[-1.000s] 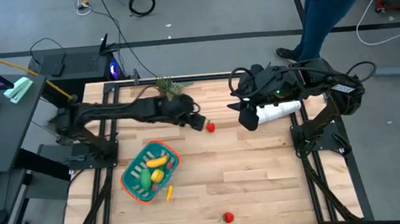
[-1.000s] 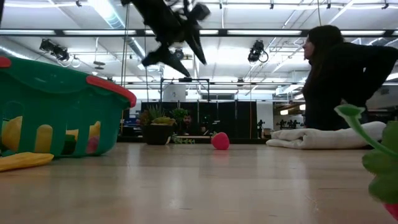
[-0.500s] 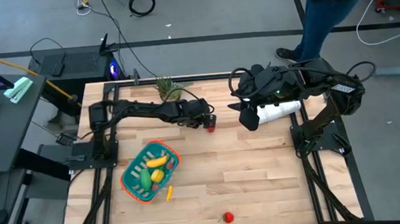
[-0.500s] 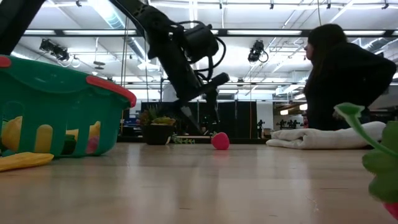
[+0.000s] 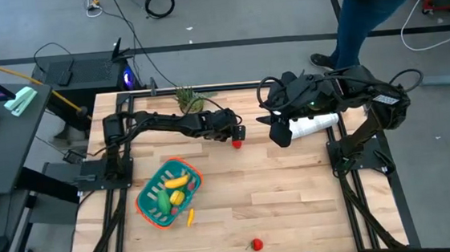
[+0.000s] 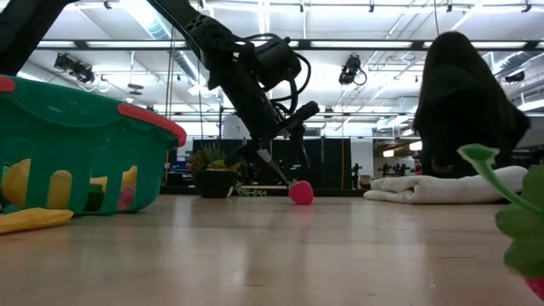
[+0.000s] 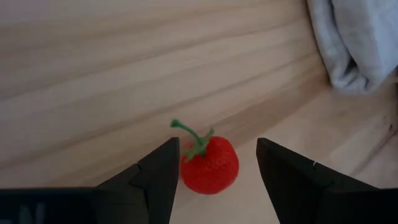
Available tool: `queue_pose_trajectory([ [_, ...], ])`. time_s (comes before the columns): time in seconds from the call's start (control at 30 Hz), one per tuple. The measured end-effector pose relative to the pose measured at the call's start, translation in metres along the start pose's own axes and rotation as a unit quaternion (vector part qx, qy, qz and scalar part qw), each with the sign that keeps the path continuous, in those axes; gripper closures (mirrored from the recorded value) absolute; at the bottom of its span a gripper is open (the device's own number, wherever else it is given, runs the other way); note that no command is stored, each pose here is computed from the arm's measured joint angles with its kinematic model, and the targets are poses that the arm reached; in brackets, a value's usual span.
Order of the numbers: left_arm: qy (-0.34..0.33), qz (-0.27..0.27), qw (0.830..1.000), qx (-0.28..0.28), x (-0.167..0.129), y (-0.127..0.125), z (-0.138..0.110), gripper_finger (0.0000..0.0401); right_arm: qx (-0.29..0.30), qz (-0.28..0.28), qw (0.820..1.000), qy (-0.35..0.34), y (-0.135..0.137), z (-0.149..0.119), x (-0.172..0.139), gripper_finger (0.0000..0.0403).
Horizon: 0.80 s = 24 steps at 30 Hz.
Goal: Pick and placing Produce into tupperware
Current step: Put the top red strawberry into the blue basket
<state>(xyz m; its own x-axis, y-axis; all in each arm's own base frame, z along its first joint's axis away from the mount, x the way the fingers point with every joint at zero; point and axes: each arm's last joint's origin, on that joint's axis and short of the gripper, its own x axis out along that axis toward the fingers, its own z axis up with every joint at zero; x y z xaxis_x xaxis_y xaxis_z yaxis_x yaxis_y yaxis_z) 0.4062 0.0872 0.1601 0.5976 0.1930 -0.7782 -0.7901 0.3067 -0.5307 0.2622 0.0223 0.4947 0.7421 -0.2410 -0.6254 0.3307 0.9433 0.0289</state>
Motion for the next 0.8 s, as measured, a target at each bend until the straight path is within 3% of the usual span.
queue_pose_trajectory([
  [0.8, -0.008, 0.022, 0.999, -0.023, 0.0002, 0.0021, -0.0037, 0.0186, -0.003, 0.0, 1.0, 0.0, 0.0, 0.0, 0.0, 0.0199],
])
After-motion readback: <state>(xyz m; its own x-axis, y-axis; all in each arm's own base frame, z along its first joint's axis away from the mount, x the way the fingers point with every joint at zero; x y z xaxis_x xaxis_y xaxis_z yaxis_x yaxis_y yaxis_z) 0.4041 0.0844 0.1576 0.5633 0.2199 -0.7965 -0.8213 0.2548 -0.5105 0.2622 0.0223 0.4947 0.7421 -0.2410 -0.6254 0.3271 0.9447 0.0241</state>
